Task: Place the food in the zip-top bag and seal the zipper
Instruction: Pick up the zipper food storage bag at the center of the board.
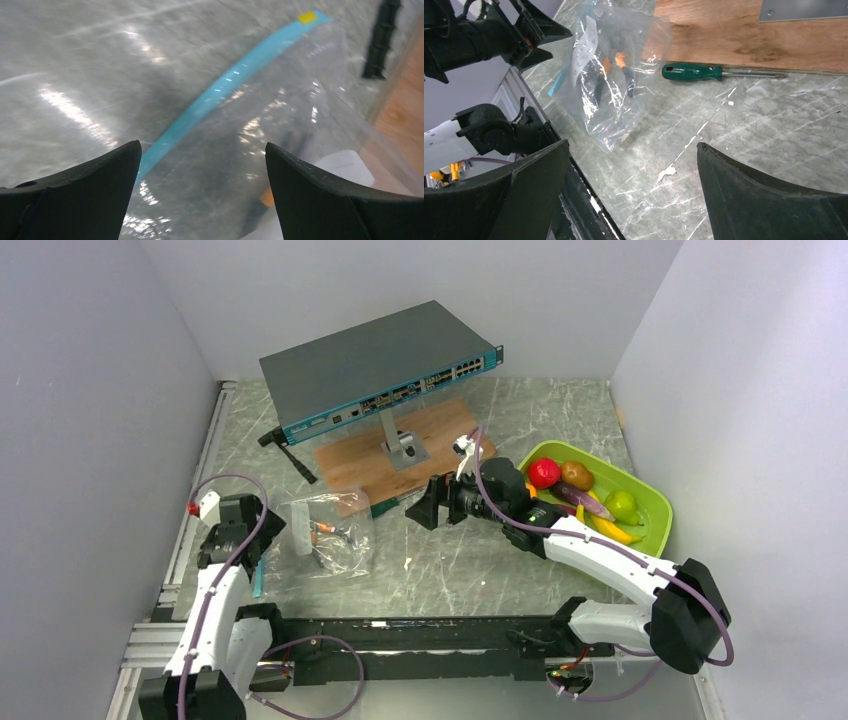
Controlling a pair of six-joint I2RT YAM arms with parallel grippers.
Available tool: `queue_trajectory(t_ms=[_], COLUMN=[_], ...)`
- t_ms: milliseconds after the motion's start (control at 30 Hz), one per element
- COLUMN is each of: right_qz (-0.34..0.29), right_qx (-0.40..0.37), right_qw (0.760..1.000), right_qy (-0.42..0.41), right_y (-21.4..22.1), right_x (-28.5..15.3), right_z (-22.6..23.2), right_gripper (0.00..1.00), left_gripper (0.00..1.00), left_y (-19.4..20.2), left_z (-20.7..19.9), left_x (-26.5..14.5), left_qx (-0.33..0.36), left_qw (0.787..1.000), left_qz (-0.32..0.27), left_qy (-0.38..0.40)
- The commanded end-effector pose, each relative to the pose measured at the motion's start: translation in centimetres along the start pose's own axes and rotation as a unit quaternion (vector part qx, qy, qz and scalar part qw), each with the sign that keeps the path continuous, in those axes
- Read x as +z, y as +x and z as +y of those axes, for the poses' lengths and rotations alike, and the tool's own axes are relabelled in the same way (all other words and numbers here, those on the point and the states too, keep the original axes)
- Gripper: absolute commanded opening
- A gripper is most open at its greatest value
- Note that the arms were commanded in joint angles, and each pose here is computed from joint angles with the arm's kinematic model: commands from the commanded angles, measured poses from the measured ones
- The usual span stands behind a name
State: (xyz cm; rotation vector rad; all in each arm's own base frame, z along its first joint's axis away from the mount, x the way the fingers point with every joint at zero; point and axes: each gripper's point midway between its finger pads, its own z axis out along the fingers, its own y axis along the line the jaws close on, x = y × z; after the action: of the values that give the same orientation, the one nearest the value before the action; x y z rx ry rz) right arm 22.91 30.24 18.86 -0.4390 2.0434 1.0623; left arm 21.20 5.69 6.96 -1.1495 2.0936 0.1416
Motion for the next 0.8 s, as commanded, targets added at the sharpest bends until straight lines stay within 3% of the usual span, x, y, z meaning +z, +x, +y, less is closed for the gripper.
queue_trajectory(t_ms=[0, 100, 433, 467, 667, 767], right_qz=[-0.017, -0.016, -0.002, 0.001, 0.001, 0.004], right_qx=[-0.010, -0.010, -0.009, -0.008, -0.011, -0.024], right_qw=[1.000, 1.000, 1.000, 1.000, 1.000, 1.000], right_qy=[-0.013, -0.016, -0.023, -0.021, -0.015, -0.009], right_y=[-1.3, -1.2, -0.4, -0.2, 0.1, 0.1], right_x=[0.0, 0.2, 1.3, 1.4, 1.5, 1.8], right_z=[1.0, 1.0, 1.2, 1.1, 1.0, 1.2], right_gripper=[1.00, 1.00, 1.00, 1.00, 1.00, 1.00], left_gripper=[1.00, 1.00, 0.98, 0.92, 0.26, 0.05], left_y=[0.0, 1.0, 5.6, 5.8, 4.9, 3.8], left_z=[-6.4, -6.5, -5.7, -5.7, -6.2, -6.0], left_x=[-0.5, 0.1, 2.6, 2.6, 0.9, -0.5], left_qx=[0.028, 0.039, 0.032, 0.029, 0.011, 0.008], left_qw=[0.982, 0.979, 0.977, 0.976, 0.975, 0.977], left_qz=[0.018, 0.027, 0.137, 0.141, 0.129, 0.114], left_qy=[0.187, 0.200, 0.161, 0.162, 0.179, 0.181])
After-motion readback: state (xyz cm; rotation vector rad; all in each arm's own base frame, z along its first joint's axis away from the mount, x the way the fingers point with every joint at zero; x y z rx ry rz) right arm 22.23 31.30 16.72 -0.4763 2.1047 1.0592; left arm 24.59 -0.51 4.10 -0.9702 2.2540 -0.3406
